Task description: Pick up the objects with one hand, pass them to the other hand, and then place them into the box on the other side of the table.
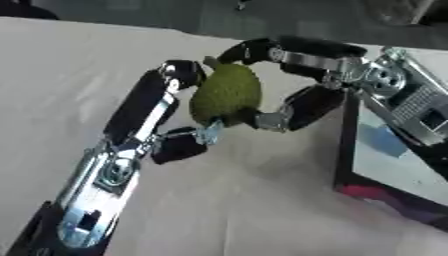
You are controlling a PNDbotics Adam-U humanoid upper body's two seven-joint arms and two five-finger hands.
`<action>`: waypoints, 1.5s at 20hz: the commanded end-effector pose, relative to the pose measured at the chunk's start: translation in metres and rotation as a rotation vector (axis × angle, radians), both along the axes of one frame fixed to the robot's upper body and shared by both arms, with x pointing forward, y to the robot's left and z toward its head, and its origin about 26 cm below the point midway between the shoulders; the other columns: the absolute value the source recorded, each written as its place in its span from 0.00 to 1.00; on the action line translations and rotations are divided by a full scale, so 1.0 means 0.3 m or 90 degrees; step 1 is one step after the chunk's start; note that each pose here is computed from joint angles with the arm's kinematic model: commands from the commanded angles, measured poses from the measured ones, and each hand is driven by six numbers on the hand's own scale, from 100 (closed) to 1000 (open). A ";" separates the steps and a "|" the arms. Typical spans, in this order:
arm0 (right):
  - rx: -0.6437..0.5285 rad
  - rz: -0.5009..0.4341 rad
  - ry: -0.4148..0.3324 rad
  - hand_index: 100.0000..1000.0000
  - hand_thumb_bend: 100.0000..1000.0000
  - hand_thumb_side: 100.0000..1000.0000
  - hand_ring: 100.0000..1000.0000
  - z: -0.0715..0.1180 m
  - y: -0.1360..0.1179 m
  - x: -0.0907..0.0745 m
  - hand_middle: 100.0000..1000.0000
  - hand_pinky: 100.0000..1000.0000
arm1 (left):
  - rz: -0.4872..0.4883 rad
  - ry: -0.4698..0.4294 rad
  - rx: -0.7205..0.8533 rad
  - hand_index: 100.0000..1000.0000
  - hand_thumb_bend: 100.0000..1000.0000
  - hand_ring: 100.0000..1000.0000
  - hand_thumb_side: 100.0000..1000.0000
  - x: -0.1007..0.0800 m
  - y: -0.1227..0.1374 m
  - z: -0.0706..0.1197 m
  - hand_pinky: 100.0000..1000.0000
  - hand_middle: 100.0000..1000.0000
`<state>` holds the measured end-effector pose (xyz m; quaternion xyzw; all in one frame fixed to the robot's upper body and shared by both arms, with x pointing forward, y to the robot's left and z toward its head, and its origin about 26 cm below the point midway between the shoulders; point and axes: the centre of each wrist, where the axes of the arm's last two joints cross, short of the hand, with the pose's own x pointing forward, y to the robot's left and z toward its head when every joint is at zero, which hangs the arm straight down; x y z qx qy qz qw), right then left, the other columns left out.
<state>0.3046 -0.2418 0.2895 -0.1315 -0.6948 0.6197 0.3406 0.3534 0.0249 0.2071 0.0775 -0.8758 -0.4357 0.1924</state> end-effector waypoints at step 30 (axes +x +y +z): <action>0.095 0.022 -0.007 0.58 0.00 0.00 0.94 0.031 -0.052 -0.018 0.48 0.89 | 0.139 0.059 -0.046 0.80 0.68 0.74 0.81 0.025 0.038 -0.053 0.82 0.61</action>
